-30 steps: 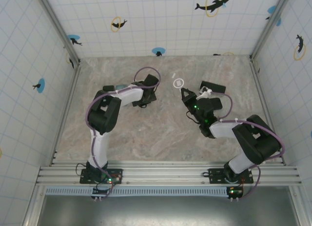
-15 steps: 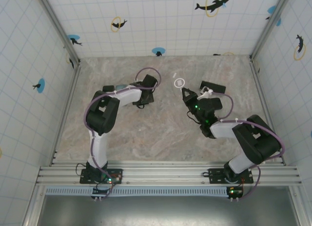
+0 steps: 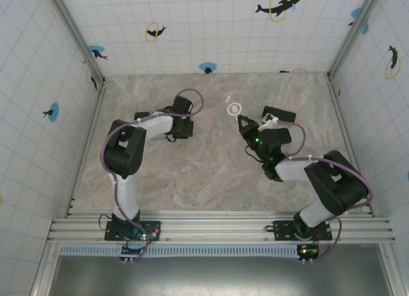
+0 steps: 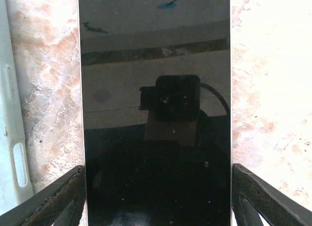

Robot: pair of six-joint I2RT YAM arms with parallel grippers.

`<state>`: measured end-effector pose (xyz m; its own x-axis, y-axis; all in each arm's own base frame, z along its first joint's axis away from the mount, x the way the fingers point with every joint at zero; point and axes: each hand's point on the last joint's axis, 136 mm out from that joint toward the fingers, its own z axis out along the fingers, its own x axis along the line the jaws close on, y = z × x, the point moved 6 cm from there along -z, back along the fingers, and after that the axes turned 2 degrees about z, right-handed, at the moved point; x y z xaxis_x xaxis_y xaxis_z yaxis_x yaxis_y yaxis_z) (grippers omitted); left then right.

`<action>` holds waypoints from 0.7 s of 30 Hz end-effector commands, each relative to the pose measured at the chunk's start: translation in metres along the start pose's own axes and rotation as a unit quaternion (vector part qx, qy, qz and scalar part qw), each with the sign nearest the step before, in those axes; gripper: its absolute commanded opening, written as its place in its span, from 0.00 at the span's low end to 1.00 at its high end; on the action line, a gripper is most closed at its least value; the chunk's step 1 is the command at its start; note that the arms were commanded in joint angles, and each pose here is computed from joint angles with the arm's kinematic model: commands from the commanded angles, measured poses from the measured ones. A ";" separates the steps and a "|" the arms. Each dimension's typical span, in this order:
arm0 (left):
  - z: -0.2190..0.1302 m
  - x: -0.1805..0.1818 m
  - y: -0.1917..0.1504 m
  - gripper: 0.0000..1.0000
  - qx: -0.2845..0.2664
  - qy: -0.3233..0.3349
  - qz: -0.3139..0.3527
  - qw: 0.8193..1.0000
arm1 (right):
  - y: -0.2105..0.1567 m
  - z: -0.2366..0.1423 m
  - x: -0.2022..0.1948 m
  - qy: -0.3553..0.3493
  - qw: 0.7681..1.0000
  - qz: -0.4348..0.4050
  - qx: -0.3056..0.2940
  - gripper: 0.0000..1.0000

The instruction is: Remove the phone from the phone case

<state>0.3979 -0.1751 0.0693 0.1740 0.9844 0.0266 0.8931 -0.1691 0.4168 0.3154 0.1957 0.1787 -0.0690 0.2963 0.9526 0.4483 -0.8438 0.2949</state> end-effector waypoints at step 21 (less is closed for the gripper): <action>0.016 -0.001 -0.011 0.65 0.043 -0.018 -0.053 0.997 | -0.020 0.011 0.002 -0.012 1.000 -0.019 0.016 0.00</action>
<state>0.4023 -0.1735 0.0704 0.0862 0.9959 -0.0274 0.9088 -0.0674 0.4117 0.3095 0.2123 0.1625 -0.0385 0.3495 0.9361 0.4941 -0.8076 0.3219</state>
